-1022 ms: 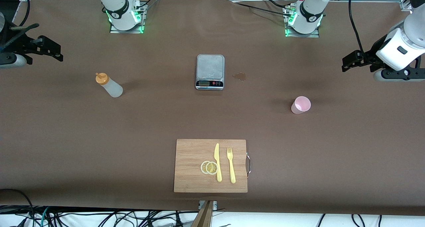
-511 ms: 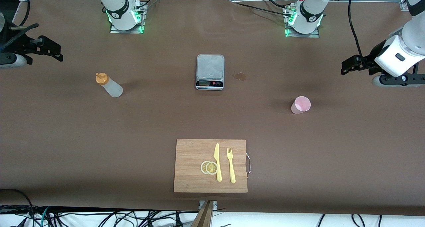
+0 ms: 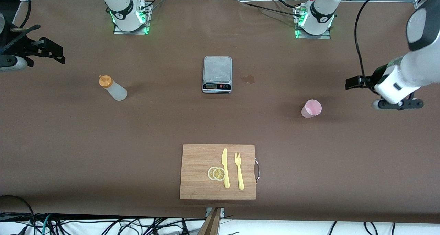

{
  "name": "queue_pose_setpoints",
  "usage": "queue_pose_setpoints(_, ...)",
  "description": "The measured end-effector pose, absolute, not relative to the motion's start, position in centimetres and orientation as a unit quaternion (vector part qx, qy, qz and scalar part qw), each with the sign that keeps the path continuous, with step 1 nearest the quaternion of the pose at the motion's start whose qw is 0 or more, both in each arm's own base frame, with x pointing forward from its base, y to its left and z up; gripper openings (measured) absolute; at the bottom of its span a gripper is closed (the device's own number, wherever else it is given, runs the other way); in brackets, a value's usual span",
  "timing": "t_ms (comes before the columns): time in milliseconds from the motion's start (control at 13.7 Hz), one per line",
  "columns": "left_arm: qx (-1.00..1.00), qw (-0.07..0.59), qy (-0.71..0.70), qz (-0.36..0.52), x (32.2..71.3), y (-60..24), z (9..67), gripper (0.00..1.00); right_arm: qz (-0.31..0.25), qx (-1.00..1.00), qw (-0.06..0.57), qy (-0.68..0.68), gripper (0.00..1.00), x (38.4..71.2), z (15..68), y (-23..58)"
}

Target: Add sauce to pink cup with both arms

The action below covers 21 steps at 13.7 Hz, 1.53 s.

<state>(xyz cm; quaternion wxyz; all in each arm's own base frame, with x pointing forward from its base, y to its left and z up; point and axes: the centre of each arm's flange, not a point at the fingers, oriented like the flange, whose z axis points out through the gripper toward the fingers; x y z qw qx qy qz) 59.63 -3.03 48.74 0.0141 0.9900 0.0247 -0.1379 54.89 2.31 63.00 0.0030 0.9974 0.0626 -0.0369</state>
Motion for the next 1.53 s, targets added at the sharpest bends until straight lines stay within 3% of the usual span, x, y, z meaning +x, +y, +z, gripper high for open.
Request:
queue_pose_setpoints(438,0.983,0.028,0.008,-0.179,63.1,-3.2,35.3,1.0,-0.037,0.997,0.003,0.062,1.0,54.9,63.0,2.3)
queue_pose_setpoints(876,0.987,0.035,-0.052,-0.147,59.1,-4.0,25.3,1.0,-0.037,0.997,0.003,0.062,1.0,54.9,63.0,2.3)
queue_pose_setpoints(1241,0.991,0.02,-0.075,-0.112,56.7,-4.8,22.0,0.96,-0.037,0.997,0.003,0.063,1.0,54.9,63.0,2.3)
queue_pose_setpoints(1533,0.99,0.02,-0.091,-0.11,56.5,-6.5,22.2,0.53,-0.035,0.997,0.003,0.063,1.0,54.9,63.0,2.4)
